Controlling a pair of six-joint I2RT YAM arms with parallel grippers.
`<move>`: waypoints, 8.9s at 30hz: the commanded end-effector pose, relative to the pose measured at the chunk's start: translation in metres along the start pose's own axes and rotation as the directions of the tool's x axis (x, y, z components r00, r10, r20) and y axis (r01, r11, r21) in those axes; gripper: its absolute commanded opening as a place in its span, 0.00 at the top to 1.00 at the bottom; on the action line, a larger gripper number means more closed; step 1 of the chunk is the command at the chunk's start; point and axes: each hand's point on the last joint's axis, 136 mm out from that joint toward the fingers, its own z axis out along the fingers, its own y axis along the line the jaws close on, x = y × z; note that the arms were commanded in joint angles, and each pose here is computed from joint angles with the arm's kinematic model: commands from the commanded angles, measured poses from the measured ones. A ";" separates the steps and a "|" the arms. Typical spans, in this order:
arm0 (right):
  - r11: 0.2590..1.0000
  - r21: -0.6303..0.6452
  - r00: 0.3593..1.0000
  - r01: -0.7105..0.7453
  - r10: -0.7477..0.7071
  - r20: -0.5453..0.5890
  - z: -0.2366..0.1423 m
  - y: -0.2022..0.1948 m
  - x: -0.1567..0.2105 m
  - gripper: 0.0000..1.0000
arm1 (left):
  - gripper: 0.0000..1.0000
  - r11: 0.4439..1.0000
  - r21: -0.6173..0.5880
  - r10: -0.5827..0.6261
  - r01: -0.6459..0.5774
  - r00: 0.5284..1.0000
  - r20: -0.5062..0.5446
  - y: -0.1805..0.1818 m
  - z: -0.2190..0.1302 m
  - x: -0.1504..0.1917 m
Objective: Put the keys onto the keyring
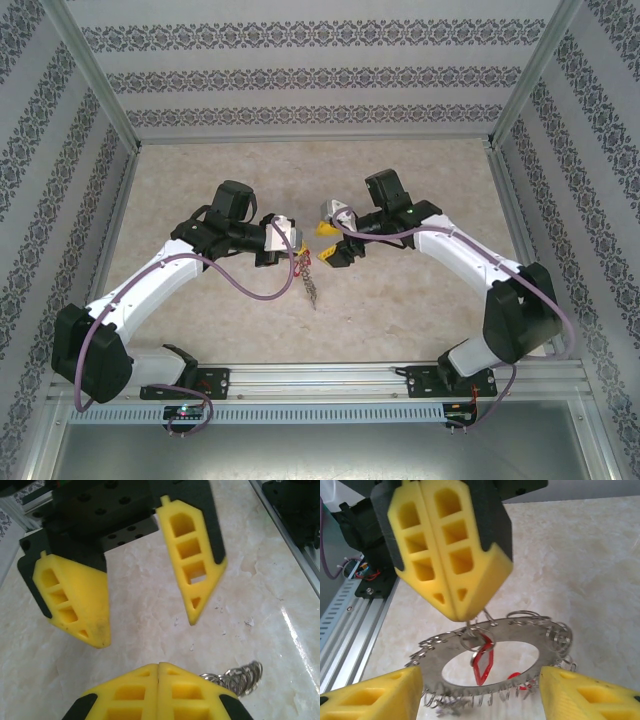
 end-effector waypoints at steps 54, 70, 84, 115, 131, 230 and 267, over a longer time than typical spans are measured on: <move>0.905 0.080 0.892 0.418 -0.392 -0.227 -0.004 -0.014 0.006 1.00 | 0.57 0.996 -0.029 -0.083 0.090 0.981 0.176 -0.005 -0.054 -0.071; 0.753 0.636 0.977 0.171 -0.215 -0.007 -0.021 -0.071 -0.038 1.00 | 0.56 0.749 -0.155 -0.598 0.644 0.758 0.260 0.034 -0.049 -0.041; 0.774 0.598 0.965 0.209 -0.261 0.000 0.007 -0.055 -0.051 1.00 | 0.34 0.648 -0.376 -0.623 0.663 0.745 0.239 0.045 -0.049 0.014; 0.889 0.187 0.907 0.419 -0.421 -0.030 -0.015 0.006 -0.040 1.00 | 0.23 0.931 -0.322 -0.191 0.173 0.981 -0.025 -0.008 -0.108 -0.020; 0.884 0.107 0.882 0.455 -0.464 0.081 -0.022 0.020 -0.047 1.00 | 0.34 0.961 -0.170 -0.210 0.217 0.976 0.057 -0.006 -0.073 -0.013; 0.860 0.070 0.832 0.505 -0.463 -0.306 0.030 -0.013 -0.021 0.83 | 1.00 0.937 -0.328 -0.150 0.124 0.987 -0.056 -0.008 -0.040 0.022; 0.739 0.048 0.735 0.672 -0.659 -0.159 -0.009 0.017 -0.041 1.00 | 0.31 0.932 -0.209 -0.287 0.297 0.955 0.076 0.029 -0.002 0.038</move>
